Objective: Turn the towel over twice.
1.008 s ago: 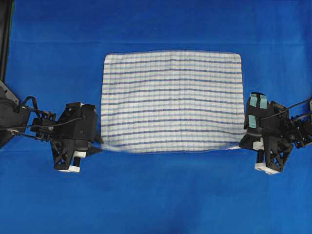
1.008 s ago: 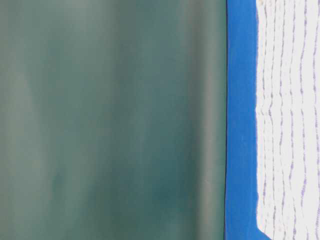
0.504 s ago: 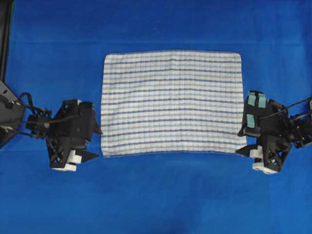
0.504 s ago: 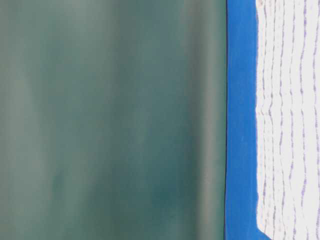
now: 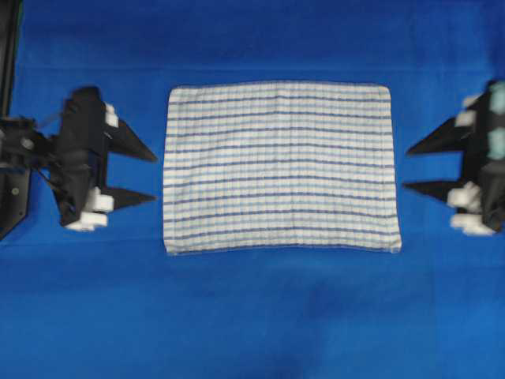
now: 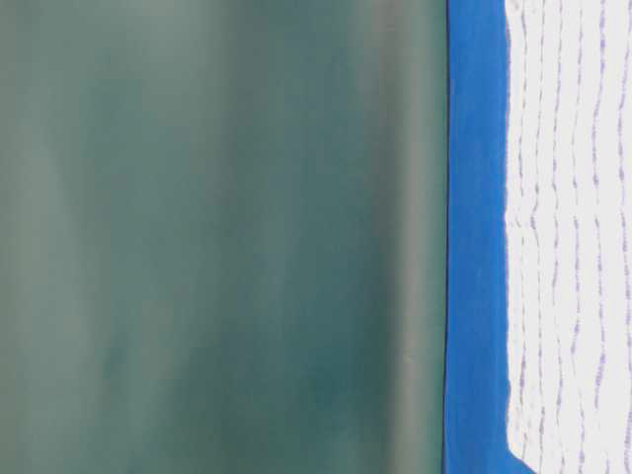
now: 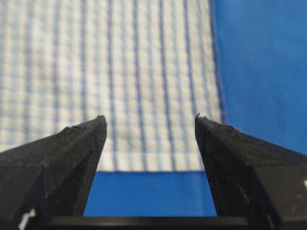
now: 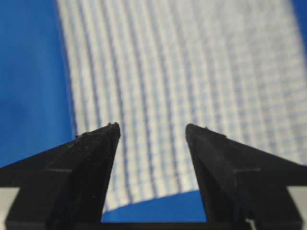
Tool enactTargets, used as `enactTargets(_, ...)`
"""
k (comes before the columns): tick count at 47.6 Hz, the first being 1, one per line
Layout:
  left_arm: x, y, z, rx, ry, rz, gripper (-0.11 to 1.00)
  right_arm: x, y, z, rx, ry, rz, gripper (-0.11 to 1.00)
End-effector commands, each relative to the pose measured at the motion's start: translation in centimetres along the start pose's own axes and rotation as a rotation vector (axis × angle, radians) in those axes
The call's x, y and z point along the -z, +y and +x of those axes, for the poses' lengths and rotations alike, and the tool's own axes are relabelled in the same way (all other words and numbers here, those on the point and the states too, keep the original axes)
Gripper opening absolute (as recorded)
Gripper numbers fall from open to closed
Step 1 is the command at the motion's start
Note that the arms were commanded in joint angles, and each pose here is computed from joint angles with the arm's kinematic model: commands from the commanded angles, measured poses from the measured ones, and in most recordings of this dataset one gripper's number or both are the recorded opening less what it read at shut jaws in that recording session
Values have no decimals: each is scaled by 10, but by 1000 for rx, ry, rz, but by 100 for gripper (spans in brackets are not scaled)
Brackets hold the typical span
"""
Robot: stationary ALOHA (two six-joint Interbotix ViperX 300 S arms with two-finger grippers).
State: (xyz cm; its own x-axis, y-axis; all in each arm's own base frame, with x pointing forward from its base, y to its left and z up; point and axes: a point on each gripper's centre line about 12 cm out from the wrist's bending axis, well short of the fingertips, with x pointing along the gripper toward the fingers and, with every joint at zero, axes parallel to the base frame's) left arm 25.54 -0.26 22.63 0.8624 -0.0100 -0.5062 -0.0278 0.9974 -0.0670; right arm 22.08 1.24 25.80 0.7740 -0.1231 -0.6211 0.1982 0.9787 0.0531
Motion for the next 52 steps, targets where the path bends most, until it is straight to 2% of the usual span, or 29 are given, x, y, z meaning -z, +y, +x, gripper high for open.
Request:
enactTargets(1,-19,3,-16,-11,-78,16,67,-10,-8,-21,18,-74,-7,62)
enactTargets(10,-28,11,-50,-46,-178,82,67,-12,-26,-50,79,-160,-30,61)
enactTargets(17,-26,12,-70,-60,-216,100,67,-1,-36,-63,96,-219,-44,60)
enactTargets(29,9,13,-94,-62,-292,100,67,30,-48,-67,87,-259,-23,57)
enactTargets(40,45,14,-101,-61,-345,92,67,54,-53,-60,85,-267,-16,57)
enactTargets(52,57,14,-99,-54,-344,66,67,69,-57,-45,88,-258,64,57)
